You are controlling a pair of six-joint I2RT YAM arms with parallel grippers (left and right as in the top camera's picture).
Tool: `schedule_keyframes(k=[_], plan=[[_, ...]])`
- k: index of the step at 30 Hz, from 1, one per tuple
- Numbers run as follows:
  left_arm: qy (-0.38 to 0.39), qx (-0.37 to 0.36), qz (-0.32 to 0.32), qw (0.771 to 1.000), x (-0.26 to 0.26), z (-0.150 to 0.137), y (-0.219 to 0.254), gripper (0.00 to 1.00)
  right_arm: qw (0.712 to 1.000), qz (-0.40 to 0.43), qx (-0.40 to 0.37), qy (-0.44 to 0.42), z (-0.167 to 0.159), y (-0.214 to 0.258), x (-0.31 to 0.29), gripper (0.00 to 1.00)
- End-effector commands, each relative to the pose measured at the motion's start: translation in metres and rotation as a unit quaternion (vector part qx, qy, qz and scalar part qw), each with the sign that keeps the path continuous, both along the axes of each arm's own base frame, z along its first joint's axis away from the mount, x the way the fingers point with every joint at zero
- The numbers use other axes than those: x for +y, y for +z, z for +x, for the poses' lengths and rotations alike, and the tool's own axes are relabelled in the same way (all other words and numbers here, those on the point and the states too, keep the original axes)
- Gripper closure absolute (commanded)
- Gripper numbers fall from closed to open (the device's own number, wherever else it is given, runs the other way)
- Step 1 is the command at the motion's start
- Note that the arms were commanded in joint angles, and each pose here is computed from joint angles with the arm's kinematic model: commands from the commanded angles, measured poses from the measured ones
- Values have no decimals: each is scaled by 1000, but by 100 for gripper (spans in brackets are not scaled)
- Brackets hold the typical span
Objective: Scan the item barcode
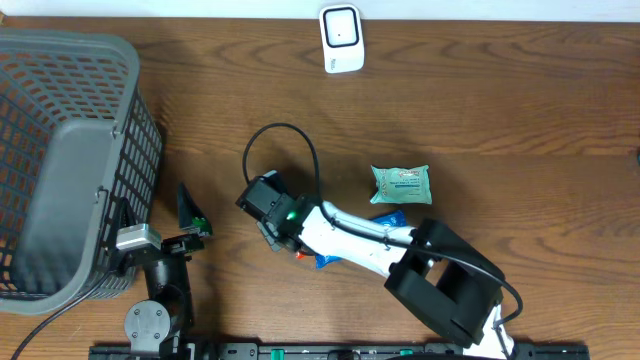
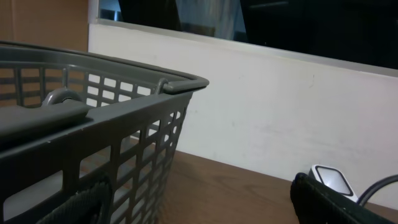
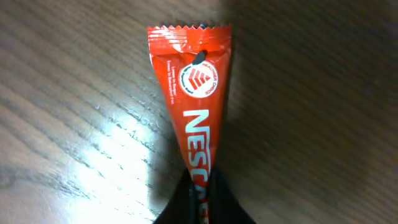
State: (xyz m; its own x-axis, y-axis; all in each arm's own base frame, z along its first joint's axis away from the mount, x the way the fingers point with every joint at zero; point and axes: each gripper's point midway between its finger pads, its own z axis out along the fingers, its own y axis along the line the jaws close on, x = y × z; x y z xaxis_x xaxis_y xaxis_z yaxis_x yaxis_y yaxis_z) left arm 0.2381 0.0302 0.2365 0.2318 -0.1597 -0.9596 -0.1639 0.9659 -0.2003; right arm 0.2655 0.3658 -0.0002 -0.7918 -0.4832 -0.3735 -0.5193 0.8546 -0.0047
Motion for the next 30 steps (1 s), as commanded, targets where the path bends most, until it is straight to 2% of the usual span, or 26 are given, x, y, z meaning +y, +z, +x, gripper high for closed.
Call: schedule_keyframes(k=[1,4,6,8,10,13,17,21,26,30], plan=[[-2,-5,-4,1000,0,-1,2,8,998,-55,15,-11,-7,-30,-24,99],[-2,-5,-4,1000,0,-1,2,8,998,-49,29,-11,-8,-18,-23,99],[-2,-5,-4,1000,0,-1,2,8,997,-32,70,8,-18,-7,-18,99],[-2,-5,-4,1000,0,-1,2,8,987,6,143,69,-39,11,-7,99],[-2,-5,-4,1000,0,-1,2,8,963,64,233,120,-64,36,2,99],[-2,-5,-4,1000,0,-1,2,8,903,172,362,157,-91,78,8,99],[-2,-5,-4,1000,0,-1,2,8,788,345,475,187,-103,145,6,99],[-2,-5,-4,1000,0,-1,2,8,699,509,437,246,-78,200,0,99],[-2,-5,-4,1000,0,-1,2,8,700,549,352,291,-52,203,-8,99],[-2,-5,-4,1000,0,-1,2,8,686,568,221,396,-49,202,-9,99]])
